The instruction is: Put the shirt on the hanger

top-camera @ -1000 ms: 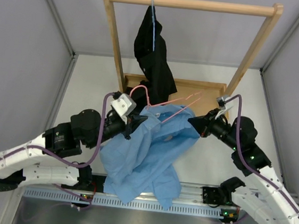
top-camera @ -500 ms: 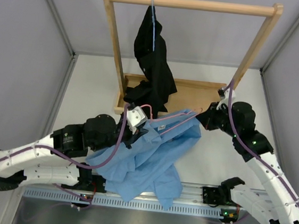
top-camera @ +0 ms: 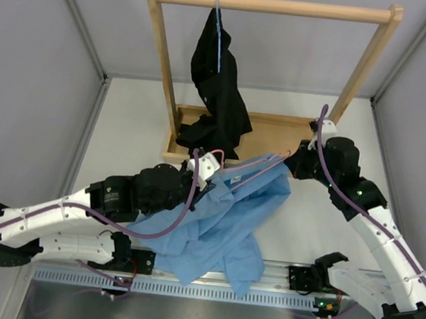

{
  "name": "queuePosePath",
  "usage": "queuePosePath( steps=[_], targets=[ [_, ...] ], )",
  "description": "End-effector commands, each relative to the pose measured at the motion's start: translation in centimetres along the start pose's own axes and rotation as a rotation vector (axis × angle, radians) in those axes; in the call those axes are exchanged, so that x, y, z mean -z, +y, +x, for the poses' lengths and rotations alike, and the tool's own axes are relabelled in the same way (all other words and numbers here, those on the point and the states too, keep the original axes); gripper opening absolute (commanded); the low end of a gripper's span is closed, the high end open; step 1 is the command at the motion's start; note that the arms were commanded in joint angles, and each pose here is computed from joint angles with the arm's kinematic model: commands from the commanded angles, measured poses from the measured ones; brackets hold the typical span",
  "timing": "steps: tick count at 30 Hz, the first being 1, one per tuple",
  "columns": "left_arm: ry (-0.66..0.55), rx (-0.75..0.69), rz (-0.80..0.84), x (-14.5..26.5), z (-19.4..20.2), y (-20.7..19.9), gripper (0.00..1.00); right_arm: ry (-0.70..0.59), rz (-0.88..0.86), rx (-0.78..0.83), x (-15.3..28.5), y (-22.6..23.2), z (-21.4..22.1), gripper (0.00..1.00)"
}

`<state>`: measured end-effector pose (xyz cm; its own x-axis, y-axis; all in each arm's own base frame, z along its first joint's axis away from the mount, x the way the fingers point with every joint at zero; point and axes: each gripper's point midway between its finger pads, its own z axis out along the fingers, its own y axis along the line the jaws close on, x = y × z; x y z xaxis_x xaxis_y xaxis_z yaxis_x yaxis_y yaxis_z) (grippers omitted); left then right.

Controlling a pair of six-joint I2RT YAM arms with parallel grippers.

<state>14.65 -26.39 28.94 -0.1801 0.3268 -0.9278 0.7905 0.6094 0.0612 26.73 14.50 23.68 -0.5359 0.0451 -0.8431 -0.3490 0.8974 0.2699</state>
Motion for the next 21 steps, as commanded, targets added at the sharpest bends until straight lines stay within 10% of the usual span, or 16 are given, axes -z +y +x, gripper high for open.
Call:
queuePosePath(
  steps=[1,9,21],
  targets=[
    [0.110,-0.068,-0.067,1.5,2.0,1.6,0.00,-0.215,0.220,0.024,1.2,-3.7,-6.4,0.00],
    [0.049,-0.060,-0.283,3.5,0.2,5.8,0.00,-0.320,0.027,0.016,0.8,-0.7,-9.7,0.00],
    [-0.027,-0.111,-0.162,5.9,-0.4,5.1,0.00,-0.237,-0.406,-0.021,-0.9,2.5,-11.3,0.00]
  ],
)
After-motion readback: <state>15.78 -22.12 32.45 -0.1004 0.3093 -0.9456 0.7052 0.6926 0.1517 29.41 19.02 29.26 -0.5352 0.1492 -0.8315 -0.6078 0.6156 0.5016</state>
